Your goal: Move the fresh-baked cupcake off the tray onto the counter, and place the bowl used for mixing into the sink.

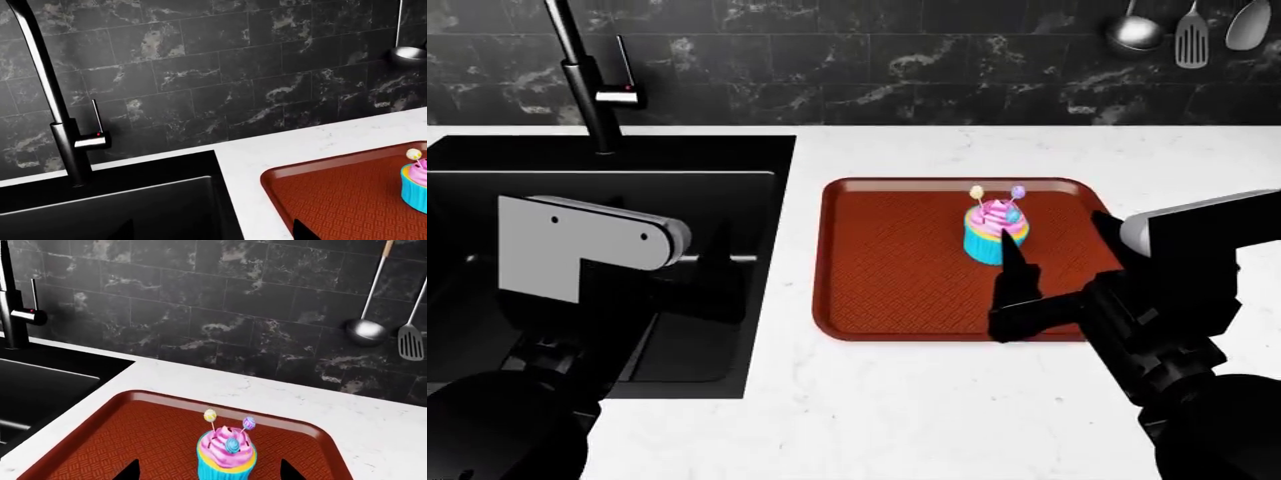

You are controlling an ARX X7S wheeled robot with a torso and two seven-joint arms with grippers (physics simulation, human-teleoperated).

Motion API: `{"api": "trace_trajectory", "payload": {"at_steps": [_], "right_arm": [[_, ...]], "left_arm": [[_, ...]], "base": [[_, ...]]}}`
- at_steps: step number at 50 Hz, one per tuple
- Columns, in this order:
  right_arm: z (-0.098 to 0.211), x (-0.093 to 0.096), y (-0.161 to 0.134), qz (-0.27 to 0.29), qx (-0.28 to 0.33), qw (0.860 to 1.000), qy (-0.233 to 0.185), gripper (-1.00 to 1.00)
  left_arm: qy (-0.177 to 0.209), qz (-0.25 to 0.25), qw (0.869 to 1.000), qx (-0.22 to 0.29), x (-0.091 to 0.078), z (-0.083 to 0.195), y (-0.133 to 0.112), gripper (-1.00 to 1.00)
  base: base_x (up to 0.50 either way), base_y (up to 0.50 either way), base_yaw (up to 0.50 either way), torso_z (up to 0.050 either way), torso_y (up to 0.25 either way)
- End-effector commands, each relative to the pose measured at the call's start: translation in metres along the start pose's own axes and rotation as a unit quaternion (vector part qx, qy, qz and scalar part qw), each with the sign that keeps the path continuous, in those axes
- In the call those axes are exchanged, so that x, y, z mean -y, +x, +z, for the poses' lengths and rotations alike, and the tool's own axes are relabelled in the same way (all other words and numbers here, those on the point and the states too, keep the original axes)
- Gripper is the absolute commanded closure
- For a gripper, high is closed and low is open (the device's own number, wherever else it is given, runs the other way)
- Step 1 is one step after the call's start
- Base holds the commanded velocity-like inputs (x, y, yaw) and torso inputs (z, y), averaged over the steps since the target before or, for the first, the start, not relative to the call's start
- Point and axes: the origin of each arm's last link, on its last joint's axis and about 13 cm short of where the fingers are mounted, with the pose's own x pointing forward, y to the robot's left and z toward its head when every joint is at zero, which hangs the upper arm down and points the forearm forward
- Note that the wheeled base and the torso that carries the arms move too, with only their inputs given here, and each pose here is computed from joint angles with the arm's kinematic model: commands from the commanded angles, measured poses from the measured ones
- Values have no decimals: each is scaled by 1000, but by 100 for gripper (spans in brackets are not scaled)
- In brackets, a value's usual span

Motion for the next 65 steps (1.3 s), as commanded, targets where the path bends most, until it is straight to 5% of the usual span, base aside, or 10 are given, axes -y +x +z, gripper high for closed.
{"api": "trace_trajectory", "payload": {"at_steps": [1, 9, 15, 33, 65], "right_arm": [[-3, 2, 3, -20, -12, 1000, 5, -100], [2, 8, 29, -34, -89, 995, 41, -100], [22, 17, 49, -25, -147, 988, 31, -100], [19, 26, 86, -30, -157, 986, 37, -100], [-10, 12, 118, -3, -222, 975, -1, -100]], "left_arm": [[0, -2, 1000, 0, 0, 0, 1, -100], [-2, -2, 1000, 1, 0, -1, 3, -100], [-3, -1, 1000, 0, 0, -3, 1, -100], [3, -6, 1000, 2, 3, 1, 3, -100], [0, -5, 1000, -6, 3, -4, 4, -100]], "base": [[0, 0, 0, 0, 0], [0, 0, 0, 0, 0], [0, 0, 0, 0, 0], [0, 0, 0, 0, 0], [0, 0, 0, 0, 0]]}}
